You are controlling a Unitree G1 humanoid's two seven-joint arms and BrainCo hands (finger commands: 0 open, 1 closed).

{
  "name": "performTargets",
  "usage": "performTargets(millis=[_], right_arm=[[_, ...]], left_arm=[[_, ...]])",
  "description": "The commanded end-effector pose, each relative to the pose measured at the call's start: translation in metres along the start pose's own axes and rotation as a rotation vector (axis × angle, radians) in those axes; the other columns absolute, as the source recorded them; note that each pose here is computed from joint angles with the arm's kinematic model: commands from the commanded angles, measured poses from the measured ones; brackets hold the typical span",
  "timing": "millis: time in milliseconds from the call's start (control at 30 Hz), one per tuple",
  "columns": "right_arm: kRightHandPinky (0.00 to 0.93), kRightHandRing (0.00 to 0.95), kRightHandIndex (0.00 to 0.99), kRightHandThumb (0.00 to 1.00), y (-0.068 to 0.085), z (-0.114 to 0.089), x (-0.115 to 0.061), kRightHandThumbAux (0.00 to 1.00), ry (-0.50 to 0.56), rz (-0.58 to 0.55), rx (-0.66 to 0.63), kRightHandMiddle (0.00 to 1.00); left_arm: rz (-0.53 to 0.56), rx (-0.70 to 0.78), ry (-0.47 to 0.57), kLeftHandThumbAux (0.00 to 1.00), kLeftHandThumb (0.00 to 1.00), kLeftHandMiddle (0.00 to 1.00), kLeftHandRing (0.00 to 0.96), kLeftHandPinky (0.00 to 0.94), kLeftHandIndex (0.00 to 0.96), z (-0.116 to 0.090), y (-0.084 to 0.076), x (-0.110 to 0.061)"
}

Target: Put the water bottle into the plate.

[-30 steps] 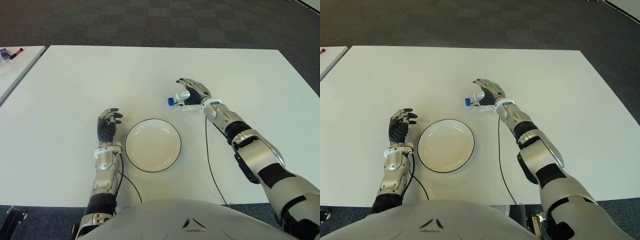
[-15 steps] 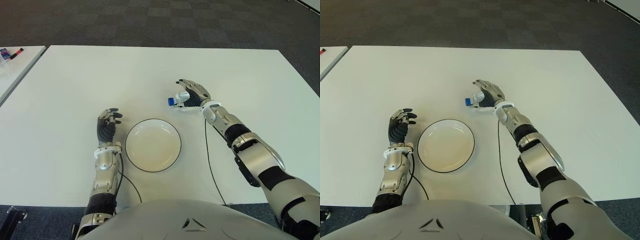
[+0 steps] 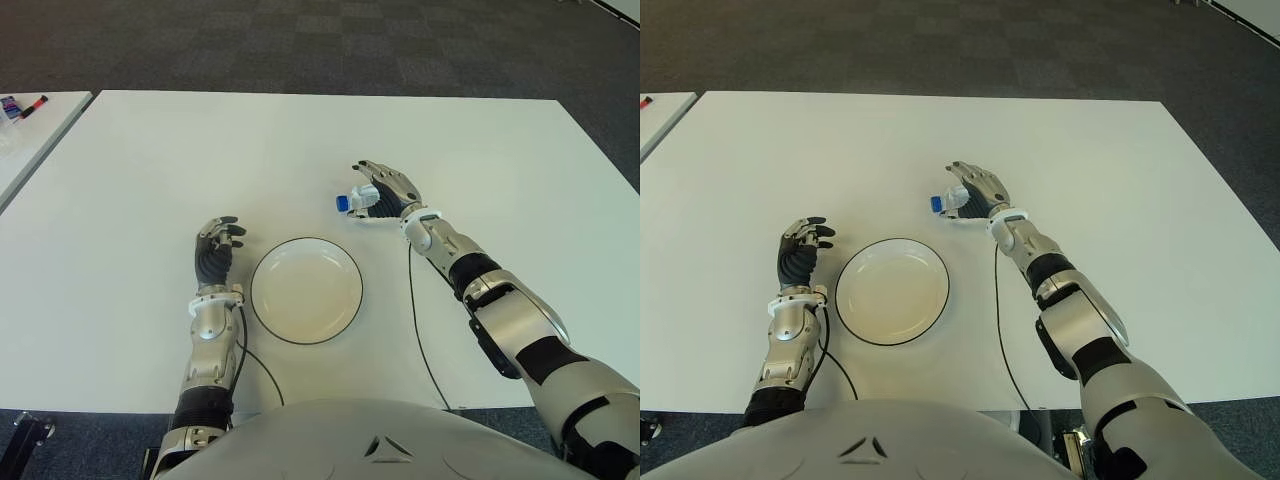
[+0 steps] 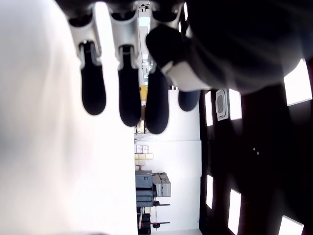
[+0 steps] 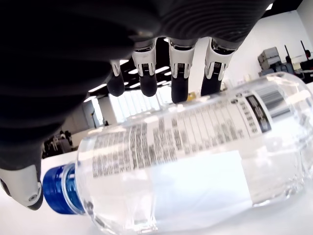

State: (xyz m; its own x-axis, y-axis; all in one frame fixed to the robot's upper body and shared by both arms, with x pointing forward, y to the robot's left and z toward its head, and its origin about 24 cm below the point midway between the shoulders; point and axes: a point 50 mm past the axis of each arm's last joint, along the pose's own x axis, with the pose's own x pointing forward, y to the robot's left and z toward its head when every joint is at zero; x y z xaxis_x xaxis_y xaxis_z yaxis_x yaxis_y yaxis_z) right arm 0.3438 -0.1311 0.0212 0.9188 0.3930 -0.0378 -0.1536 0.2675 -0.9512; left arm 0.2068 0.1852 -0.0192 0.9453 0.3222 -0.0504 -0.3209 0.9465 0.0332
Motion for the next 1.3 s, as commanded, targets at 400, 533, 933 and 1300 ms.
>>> performTargets(millis=[400,533,933,1300], right_arm=[[0.154,0.113,0.0,0.051,0.019,-0.008,-0.013,0.576,0.051,0.023,0.011,0.08],[0.149,0.11,0.0,0.038,0.023,-0.009,-0.015,0.571,0.065,0.021,0.012,0.082],[0.145,0.099,0.0,0.018,0.027,-0.01,-0.018,0.549,0.084,0.005,0.03,0.076],[0.163,0.115,0.003,0.018,0.029,-0.011,-0.021,0.536,0.078,-0.021,0.043,0.094]], left_arm=[[0.007,-0.002,0.01,0.654,0.945,0.524,0.463,0.469,0.394,-0.001,0.001,-0.001],[0.004,0.001,0.006,0.654,0.945,0.52,0.464,0.474,0.394,-0.001,0.001,-0.001],[0.0,0.008,0.006,0.654,0.945,0.52,0.468,0.503,0.395,-0.001,0.002,0.0],[0.014,0.005,-0.004,0.655,0.945,0.527,0.463,0.47,0.39,0.0,0.001,0.0]])
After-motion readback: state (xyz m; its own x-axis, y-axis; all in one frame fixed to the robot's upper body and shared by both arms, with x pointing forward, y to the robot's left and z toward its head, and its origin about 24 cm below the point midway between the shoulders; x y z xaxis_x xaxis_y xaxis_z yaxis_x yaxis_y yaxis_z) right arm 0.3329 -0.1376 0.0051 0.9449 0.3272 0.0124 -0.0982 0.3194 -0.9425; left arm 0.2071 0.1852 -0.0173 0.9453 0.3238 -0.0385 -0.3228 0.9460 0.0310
